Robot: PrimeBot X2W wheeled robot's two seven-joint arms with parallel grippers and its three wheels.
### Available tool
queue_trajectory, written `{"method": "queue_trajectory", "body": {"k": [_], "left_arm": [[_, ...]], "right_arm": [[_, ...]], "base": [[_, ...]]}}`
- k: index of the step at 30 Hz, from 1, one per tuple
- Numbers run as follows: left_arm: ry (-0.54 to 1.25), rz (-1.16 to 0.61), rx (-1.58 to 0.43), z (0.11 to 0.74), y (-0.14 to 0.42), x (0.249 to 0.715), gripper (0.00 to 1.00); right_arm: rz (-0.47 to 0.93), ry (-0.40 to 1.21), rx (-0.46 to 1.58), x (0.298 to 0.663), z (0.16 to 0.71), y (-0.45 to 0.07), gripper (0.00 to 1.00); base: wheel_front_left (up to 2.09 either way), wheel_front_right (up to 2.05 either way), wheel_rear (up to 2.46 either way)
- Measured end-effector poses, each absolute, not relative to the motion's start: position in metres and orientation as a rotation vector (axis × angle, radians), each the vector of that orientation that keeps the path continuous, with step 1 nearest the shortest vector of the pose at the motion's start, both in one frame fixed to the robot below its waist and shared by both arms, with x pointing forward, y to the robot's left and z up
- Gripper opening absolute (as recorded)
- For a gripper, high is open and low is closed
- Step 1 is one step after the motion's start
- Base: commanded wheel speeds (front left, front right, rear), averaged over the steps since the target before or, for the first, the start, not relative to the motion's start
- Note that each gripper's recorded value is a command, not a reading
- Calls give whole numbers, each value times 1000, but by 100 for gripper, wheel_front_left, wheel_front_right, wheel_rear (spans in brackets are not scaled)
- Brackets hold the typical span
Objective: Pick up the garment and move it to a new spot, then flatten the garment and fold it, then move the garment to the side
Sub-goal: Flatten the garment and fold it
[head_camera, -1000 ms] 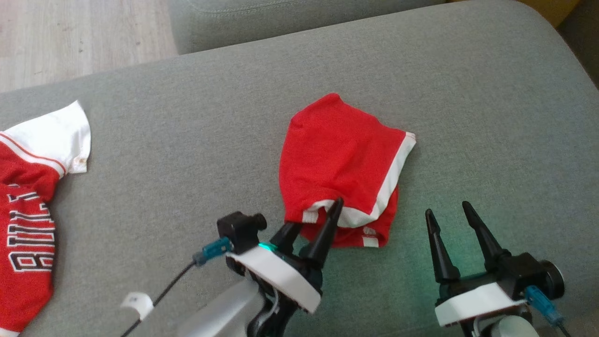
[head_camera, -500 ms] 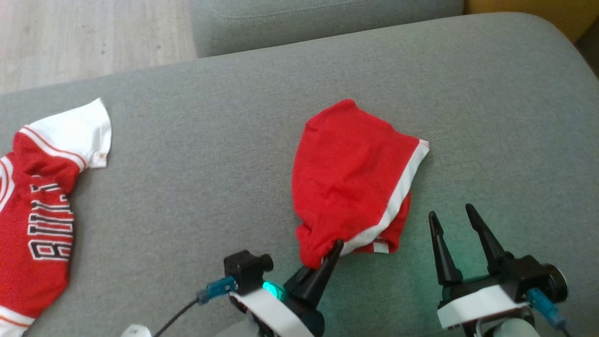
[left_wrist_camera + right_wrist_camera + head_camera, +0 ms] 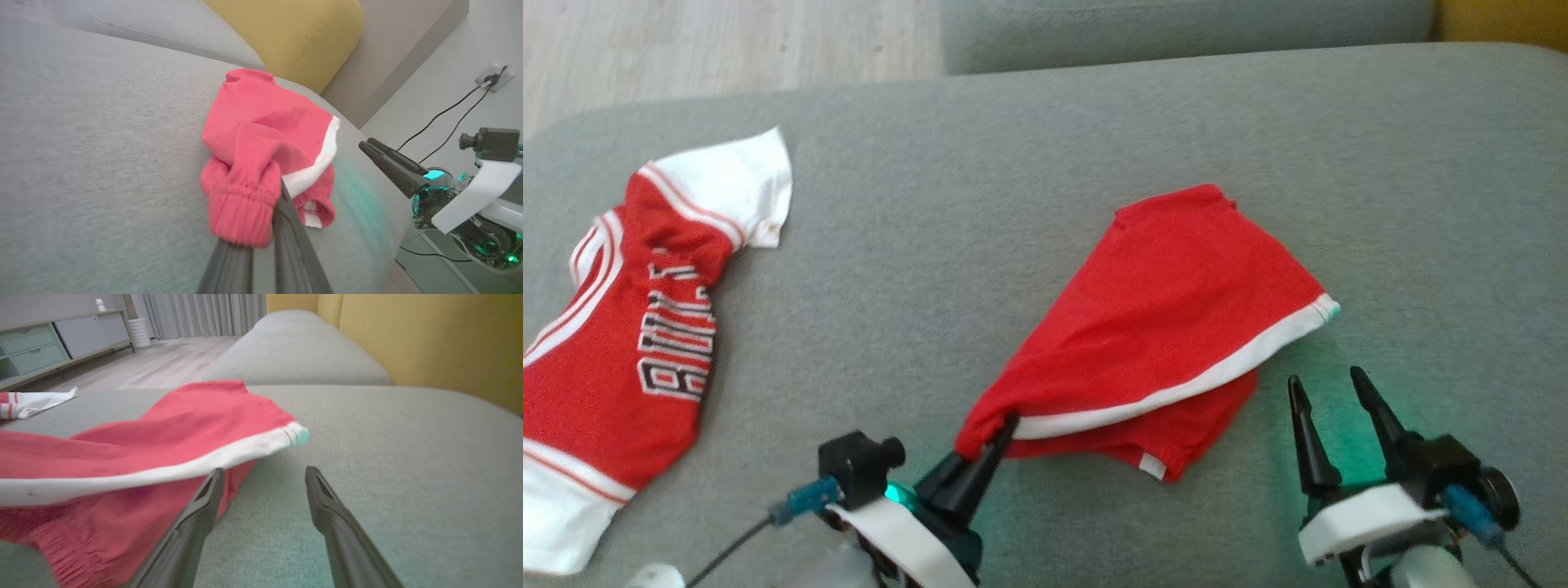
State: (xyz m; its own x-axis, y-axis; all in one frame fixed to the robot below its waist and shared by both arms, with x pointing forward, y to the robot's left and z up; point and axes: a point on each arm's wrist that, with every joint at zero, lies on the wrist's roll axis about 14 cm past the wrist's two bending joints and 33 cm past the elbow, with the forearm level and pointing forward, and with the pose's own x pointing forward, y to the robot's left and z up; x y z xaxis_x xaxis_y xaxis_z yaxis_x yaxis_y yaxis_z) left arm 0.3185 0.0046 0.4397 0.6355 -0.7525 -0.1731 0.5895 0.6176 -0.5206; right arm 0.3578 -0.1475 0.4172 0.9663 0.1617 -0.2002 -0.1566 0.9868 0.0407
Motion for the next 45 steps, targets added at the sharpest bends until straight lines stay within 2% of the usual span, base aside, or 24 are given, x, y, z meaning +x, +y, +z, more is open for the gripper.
{"method": "queue_trajectory", "body": {"k": [9, 15, 16, 18, 19, 27, 31, 39, 43, 45], "left_arm": [[345, -713, -379, 441, 36, 357, 0], [360, -670, -374, 433, 47, 361, 0], [357, -669, -371, 433, 48, 361, 0], [350, -671, -367, 435, 47, 361, 0], [344, -674, -362, 436, 46, 361, 0], [280, -718, -309, 453, 41, 368, 0], [190, -783, -201, 479, 40, 395, 0], [-161, -891, 23, 594, 10, 504, 0], [-207, -939, 6, 611, -17, 528, 0], [-133, -978, -45, 586, -35, 525, 0]], "right_arm": [[194, 206, 72, 414, 412, -137, 100], [247, 254, 104, 419, 397, -115, 99], [248, 254, 110, 419, 397, -114, 82], [255, 241, 120, 420, 401, -112, 15], [256, 227, 121, 420, 406, -112, 0], [218, 84, 125, 422, 450, -126, 0], [185, 12, 143, 431, 472, -139, 0], [134, -226, 89, 519, 556, -182, 0], [84, -293, 41, 548, 582, -207, 0], [52, -195, 10, 544, 548, -221, 0]], "base": [[0, 0, 0], [0, 0, 0], [0, 0, 0], [0, 0, 0], [0, 0, 0], [0, 0, 0], [0, 0, 0], [0, 0, 0], [0, 0, 0], [0, 0, 0]]}}
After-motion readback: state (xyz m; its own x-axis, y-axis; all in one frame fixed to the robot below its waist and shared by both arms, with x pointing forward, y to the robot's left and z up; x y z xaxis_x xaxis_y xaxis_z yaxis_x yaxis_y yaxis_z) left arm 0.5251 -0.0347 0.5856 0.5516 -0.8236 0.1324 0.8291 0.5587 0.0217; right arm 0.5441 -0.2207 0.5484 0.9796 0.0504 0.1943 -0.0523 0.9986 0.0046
